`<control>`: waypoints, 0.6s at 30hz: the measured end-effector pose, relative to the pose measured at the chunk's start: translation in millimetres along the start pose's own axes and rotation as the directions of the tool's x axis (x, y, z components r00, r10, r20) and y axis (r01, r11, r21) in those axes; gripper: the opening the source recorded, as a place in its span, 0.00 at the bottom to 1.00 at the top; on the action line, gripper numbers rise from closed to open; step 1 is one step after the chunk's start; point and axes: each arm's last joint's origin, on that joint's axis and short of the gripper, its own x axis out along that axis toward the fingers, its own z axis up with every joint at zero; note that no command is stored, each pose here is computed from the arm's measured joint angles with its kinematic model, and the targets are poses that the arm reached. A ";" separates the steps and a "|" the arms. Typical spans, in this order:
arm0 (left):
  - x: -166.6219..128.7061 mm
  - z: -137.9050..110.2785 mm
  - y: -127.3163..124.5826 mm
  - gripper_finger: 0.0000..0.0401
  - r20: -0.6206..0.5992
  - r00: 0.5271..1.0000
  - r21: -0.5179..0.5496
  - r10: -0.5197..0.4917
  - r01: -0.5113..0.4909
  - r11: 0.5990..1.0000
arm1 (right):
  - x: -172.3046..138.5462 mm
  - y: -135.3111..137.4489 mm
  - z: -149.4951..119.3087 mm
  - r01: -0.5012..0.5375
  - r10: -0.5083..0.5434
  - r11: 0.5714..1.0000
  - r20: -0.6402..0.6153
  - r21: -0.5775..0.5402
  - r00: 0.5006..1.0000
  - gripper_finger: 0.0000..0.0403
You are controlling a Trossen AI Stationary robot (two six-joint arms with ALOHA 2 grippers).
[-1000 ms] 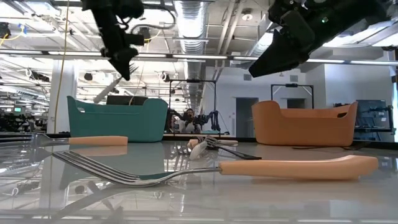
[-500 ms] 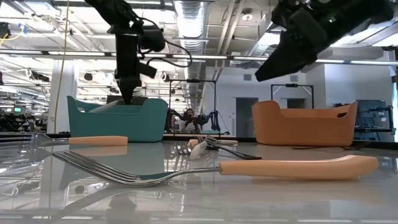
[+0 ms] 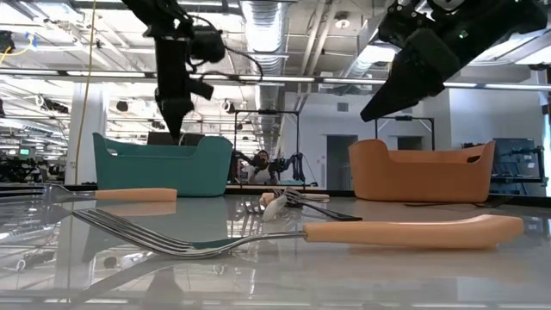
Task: Sort silverware by color (type)
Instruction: Put the top left orange fork into the orange bin
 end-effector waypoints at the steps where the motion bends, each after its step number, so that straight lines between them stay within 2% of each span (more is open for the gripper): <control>1: -6.1 -2.3 0.3 0.32 0.010 1.000 -0.012 -0.012 0.012 1.000 | 0.0 0.0 0.0 0.000 0.000 1.000 0.000 -0.009 1.000 0.57; 4: -30.3 -12.4 -0.7 0.33 0.057 0.994 -0.061 -0.094 0.097 0.993 | 0.2 -0.4 0.1 0.002 -0.002 0.999 0.000 -0.044 1.000 0.57; 6: -48.9 -21.3 -2.5 0.33 0.109 0.969 -0.113 -0.224 0.236 0.965 | 0.2 -0.4 0.1 0.002 -0.002 0.999 0.000 -0.052 1.000 0.57; 8: -66.3 -29.5 -7.9 0.34 0.180 0.895 -0.153 -0.407 0.435 0.888 | 0.6 -1.2 0.3 0.005 -0.005 0.999 0.000 -0.050 1.000 0.57; 10: -78.9 -37.4 -19.2 0.34 0.236 0.814 -0.177 -0.531 0.574 0.800 | 1.0 -1.9 1.0 0.007 -0.006 0.999 0.004 -0.045 1.000 0.57; 11: -82.9 -41.2 -28.9 0.34 0.251 0.791 -0.171 -0.558 0.604 0.778 | 1.0 -1.8 1.4 0.006 -0.006 0.999 0.008 -0.043 1.000 0.57; 13: -84.2 -48.9 -53.8 0.34 0.268 0.774 -0.146 -0.574 0.621 0.770 | 1.0 -1.6 2.3 0.005 -0.005 0.999 0.016 -0.038 1.000 0.57; 16: -76.1 -63.5 -97.3 0.34 0.249 0.776 -0.129 -0.580 0.620 0.774 | 0.6 -0.6 3.0 0.000 0.001 0.999 0.025 -0.035 1.000 0.57; 18: -71.0 -71.8 -118.4 0.34 0.267 0.791 -0.154 -0.550 0.598 0.786 | -0.1 0.7 2.5 -0.004 0.005 0.999 0.023 -0.040 1.000 0.57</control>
